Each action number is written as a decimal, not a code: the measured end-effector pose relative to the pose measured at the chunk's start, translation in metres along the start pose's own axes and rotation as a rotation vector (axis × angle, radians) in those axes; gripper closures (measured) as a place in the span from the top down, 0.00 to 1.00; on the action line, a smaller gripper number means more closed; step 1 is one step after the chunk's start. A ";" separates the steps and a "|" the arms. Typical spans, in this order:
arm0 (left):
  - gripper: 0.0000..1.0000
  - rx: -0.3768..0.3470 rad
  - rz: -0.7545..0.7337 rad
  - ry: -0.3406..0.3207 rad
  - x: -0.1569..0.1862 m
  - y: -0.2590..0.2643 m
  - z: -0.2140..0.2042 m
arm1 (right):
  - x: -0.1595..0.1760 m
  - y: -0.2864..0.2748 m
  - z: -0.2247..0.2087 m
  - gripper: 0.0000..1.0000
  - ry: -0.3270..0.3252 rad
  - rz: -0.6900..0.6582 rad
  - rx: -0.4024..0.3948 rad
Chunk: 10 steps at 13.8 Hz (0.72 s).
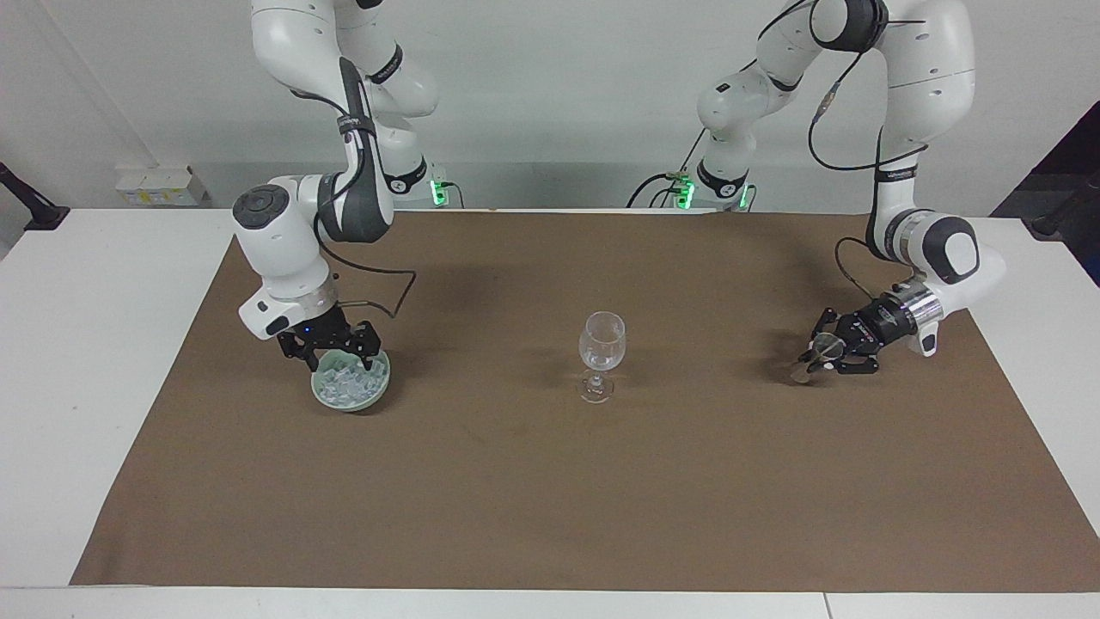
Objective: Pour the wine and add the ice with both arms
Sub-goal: 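Open the left gripper while the right gripper grasps the ice cup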
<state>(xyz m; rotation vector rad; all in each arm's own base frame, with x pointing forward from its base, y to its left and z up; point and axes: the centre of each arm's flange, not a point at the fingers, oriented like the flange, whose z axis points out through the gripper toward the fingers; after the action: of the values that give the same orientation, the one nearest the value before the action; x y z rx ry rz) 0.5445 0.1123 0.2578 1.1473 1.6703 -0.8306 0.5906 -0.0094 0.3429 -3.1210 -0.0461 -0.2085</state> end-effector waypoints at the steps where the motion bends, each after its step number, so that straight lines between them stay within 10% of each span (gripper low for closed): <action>1: 0.22 -0.001 0.000 -0.001 0.001 -0.001 0.001 | -0.001 0.005 0.006 1.00 -0.002 -0.005 0.000; 10: 0.22 -0.001 0.008 0.013 0.003 -0.005 0.012 | -0.001 0.010 0.012 1.00 -0.006 -0.010 0.001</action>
<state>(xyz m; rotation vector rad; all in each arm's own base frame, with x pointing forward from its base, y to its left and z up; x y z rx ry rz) 0.5429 0.1014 0.2511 1.1599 1.6752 -0.8192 0.5914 -0.0189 0.3305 -3.1210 -0.0626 -0.1999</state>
